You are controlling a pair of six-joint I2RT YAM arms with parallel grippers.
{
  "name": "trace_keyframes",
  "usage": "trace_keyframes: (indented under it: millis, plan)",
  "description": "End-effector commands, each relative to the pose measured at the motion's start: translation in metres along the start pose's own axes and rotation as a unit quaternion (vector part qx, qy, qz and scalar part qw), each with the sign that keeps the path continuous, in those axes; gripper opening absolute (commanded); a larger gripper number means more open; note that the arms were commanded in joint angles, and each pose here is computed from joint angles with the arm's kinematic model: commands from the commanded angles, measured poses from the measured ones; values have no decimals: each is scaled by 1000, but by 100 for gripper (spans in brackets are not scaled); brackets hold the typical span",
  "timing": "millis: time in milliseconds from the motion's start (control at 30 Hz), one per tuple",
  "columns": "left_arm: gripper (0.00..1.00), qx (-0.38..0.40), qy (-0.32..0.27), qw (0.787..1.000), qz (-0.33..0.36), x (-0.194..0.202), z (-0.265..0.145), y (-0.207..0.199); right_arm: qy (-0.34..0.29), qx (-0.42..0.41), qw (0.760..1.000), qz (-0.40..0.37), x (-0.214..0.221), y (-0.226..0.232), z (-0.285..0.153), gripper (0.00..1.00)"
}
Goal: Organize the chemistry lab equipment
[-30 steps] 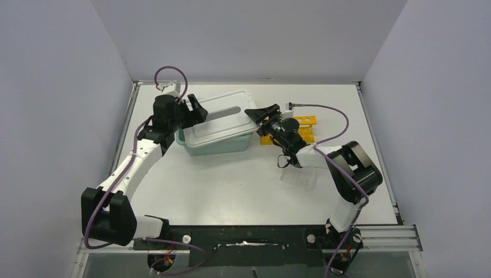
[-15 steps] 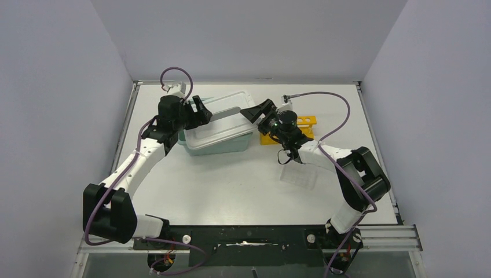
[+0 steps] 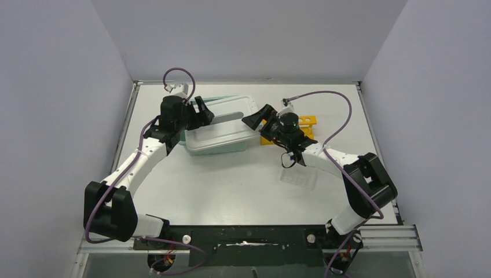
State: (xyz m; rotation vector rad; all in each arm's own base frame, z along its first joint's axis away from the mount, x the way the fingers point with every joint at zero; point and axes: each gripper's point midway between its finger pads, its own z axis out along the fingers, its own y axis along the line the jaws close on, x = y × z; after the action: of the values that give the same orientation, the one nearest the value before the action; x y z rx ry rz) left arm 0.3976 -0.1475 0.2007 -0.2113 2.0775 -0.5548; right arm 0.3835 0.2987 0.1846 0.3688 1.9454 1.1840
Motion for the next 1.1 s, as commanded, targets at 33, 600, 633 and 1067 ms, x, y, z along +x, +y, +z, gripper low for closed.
trace_keyframes:
  millis: [33,600,633,1067]
  plan:
    - [76,40,-36,999,-6,-20,-1,-21,-9,-9,999,-34,-1,4,-13,82]
    - [76,46,-39,998,-8,-23,-2,-24,11,16,998,-52,13,-12,-37,84]
    - [76,48,-41,998,-8,-24,-3,-25,11,17,998,-55,14,-13,-41,84]
    - [76,51,-56,997,0,-38,-10,-31,-16,77,992,-99,5,-30,-77,74]
